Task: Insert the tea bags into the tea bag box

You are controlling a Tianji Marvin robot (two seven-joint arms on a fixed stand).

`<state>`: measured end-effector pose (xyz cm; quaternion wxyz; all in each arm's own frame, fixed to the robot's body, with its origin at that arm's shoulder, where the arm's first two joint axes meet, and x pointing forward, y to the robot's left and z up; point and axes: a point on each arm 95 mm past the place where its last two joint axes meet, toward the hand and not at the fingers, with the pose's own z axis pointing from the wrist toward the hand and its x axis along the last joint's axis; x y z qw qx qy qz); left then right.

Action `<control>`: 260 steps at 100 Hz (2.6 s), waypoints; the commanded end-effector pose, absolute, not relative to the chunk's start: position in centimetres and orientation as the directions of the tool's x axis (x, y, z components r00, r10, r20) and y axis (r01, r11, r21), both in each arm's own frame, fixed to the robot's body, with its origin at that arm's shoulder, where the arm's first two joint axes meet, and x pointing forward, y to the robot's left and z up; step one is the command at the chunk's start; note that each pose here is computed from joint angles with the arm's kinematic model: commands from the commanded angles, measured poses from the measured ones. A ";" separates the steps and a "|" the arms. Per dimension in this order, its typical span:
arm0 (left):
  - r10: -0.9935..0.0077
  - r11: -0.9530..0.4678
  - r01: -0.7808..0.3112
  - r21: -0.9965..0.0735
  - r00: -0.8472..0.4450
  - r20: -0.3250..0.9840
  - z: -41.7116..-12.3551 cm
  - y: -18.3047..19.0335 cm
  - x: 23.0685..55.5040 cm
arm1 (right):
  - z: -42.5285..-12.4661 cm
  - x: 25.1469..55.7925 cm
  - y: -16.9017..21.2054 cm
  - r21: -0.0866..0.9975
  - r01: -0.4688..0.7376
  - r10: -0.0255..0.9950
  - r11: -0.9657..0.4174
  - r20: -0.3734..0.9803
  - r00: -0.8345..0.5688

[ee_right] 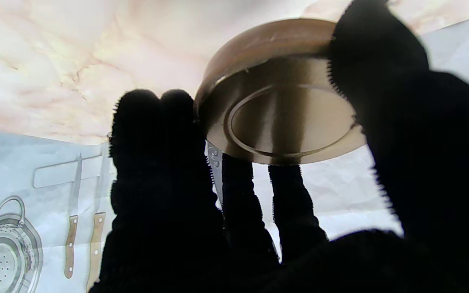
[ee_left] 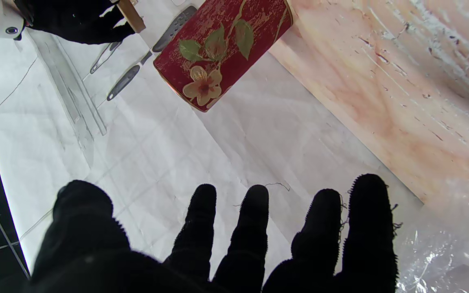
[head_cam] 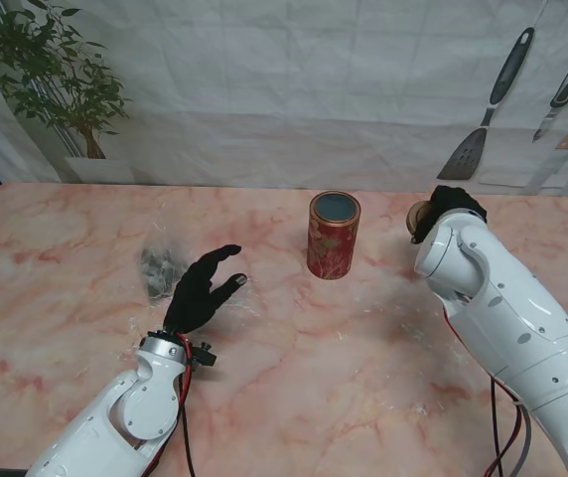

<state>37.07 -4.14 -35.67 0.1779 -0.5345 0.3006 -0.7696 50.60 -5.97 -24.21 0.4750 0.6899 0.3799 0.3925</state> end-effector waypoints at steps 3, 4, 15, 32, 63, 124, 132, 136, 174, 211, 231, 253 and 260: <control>-0.598 -0.750 -0.061 -0.658 -0.360 0.716 -35.7 -4.2 36.7 | -23.5 51.0 -4.9 0.951 0.144 0.902 -0.272 0.200 0.382; -0.599 -0.750 -0.061 -0.658 -0.360 0.716 -35.7 -4.2 36.7 | -23.5 51.1 -4.8 0.952 0.143 0.902 -0.272 0.200 0.381; -0.603 -0.748 -0.061 -0.661 -0.354 0.715 -35.7 -4.1 36.6 | -23.2 51.4 -4.2 0.951 0.135 0.906 -0.277 0.212 0.367; -0.609 -0.743 -0.064 -0.666 -0.349 0.713 -35.7 -4.1 36.4 | -22.8 51.9 -3.1 0.953 0.121 0.912 -0.277 0.221 0.345; -0.612 -0.741 -0.066 -0.669 -0.344 0.712 -35.7 -4.1 36.2 | -22.2 52.5 -1.4 0.950 0.106 0.918 -0.293 0.248 0.310; -0.604 -0.743 -0.081 -0.664 -0.347 0.718 -35.7 -4.2 37.0 | -21.6 53.9 2.4 0.946 0.084 0.928 -0.312 0.285 0.238; -0.605 -0.742 -0.081 -0.665 -0.346 0.717 -35.7 -4.2 37.0 | -21.4 54.0 2.6 0.947 0.080 0.929 -0.312 0.287 0.234; -0.606 -0.742 -0.080 -0.665 -0.345 0.717 -35.7 -4.2 37.1 | -21.3 54.0 2.8 0.947 0.080 0.929 -0.312 0.287 0.232; -0.609 -0.740 -0.078 -0.668 -0.342 0.716 -35.6 -3.9 37.0 | -20.5 54.1 4.7 0.946 0.080 0.936 -0.314 0.295 0.190; -0.610 -0.741 -0.078 -0.667 -0.337 0.718 -35.6 -3.6 36.9 | -20.4 53.9 6.3 0.944 0.096 0.942 -0.315 0.299 0.153; -0.609 -0.742 -0.078 -0.666 -0.337 0.718 -35.6 -3.6 36.9 | -20.5 53.8 6.8 0.946 0.107 0.947 -0.305 0.289 0.138; -0.610 -0.741 -0.078 -0.667 -0.336 0.718 -35.6 -3.5 36.9 | -20.6 53.7 7.2 0.946 0.113 0.949 -0.303 0.288 0.128; -0.610 -0.740 -0.080 -0.667 -0.336 0.717 -35.6 -3.5 36.9 | -20.5 53.7 7.4 0.947 0.117 0.951 -0.298 0.284 0.124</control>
